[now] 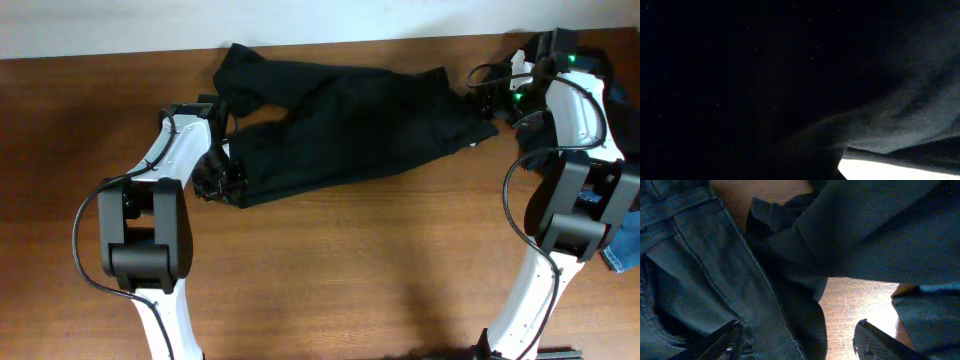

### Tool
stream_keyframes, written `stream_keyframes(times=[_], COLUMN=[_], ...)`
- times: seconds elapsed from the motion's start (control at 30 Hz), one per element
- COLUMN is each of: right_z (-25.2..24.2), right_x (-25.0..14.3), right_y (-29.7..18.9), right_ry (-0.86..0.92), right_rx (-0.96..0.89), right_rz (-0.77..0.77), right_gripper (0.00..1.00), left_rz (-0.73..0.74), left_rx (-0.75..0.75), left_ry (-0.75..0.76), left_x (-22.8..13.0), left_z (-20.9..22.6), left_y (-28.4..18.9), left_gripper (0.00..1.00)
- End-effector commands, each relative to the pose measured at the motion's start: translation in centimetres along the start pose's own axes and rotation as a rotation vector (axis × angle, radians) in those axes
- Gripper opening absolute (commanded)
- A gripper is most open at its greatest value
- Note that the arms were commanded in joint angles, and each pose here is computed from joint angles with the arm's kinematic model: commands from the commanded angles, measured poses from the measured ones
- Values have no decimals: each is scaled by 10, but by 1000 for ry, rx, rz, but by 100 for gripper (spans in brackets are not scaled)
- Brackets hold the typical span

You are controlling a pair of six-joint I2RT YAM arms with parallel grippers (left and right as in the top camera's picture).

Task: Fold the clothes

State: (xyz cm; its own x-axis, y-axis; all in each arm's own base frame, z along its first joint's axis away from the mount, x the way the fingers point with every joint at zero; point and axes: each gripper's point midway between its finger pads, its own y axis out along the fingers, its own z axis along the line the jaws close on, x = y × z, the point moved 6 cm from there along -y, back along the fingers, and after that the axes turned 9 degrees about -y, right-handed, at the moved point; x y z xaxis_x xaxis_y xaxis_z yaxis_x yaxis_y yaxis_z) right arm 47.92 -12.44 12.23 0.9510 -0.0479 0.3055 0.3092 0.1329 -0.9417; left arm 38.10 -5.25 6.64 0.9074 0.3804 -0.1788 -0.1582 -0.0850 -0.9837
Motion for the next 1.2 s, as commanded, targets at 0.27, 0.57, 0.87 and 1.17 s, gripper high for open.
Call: stream_keyframes(times=[0.27,0.57,0.87,1.17], right_z=[12,35,90,140], right_x=[-21,-22,21,45], right_y=[26,17,-70,-200], right_ry=[41,15,-125,-255], right_rx=[140,180,198,174], right_rz=[108,132,-36,-280], right_gripper=[30,4,4,4], left_rz=[-51,-85,-300,-530], left_rx=[23,24,-28,-42], left_ry=[10,-18,-24,39], left_x=[4,23,70,69], left_z=[2,25,61,65], left_y=[-4,-17,-105,-218], left_gripper=[1,1,1,1])
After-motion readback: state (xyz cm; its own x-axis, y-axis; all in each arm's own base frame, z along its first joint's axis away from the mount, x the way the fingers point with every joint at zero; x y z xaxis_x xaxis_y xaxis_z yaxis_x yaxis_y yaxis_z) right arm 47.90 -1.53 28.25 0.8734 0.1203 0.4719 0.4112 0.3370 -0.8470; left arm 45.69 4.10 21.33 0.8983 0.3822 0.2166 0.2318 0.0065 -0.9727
